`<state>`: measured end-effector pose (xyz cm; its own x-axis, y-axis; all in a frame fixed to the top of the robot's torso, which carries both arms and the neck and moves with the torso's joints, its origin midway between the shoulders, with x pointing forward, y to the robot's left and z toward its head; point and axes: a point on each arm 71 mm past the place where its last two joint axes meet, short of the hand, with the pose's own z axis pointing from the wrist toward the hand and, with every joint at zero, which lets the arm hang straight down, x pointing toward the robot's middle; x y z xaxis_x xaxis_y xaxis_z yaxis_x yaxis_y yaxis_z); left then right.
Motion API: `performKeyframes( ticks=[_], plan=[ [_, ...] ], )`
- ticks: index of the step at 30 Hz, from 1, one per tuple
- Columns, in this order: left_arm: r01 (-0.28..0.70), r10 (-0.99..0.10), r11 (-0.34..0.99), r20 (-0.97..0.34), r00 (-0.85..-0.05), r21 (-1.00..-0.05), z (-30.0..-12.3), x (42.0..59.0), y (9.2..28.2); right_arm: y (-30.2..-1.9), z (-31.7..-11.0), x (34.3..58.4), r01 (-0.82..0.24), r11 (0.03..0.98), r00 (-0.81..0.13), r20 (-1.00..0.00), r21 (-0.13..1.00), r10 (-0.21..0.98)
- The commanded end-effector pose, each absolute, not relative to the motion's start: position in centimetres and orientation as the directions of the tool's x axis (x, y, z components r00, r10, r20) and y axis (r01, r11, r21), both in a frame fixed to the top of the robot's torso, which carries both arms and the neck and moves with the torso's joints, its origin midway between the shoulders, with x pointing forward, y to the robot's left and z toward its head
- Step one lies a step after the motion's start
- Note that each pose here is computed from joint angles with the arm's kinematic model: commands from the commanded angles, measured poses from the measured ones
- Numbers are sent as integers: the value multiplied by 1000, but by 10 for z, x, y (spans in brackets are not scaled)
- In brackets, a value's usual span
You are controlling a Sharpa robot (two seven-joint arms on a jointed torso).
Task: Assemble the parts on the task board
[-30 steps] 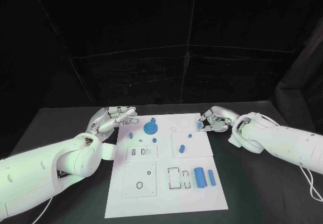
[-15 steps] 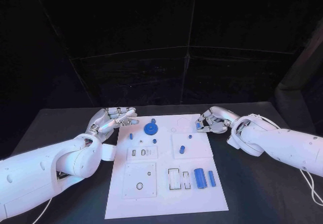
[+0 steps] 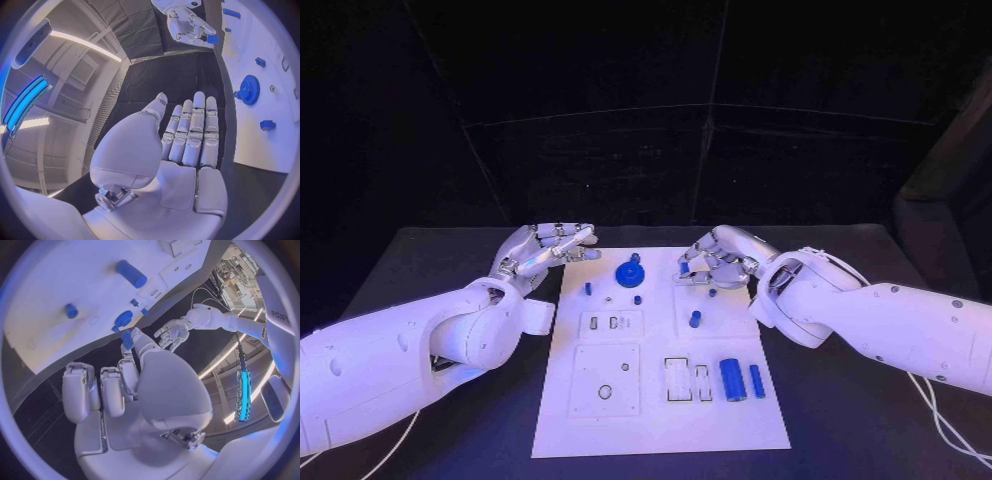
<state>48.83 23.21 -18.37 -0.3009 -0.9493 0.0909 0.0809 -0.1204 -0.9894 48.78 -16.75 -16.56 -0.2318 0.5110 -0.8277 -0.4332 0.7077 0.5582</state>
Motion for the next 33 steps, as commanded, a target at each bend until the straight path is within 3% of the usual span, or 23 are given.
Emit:
performKeyframes(
  ticks=[1,12,33],
  plan=[
    [93,-948,-124,90,-304,-988,-182,490,234,-145,-165,487,-421,742,-217,-852,522,476],
    [96,-953,-122,89,-288,-988,-182,494,239,-86,-185,477,-489,735,-277,-883,470,379],
    [95,-953,-122,90,-290,-988,-182,496,237,-59,-217,464,-512,755,-300,-909,410,290]
  ],
)
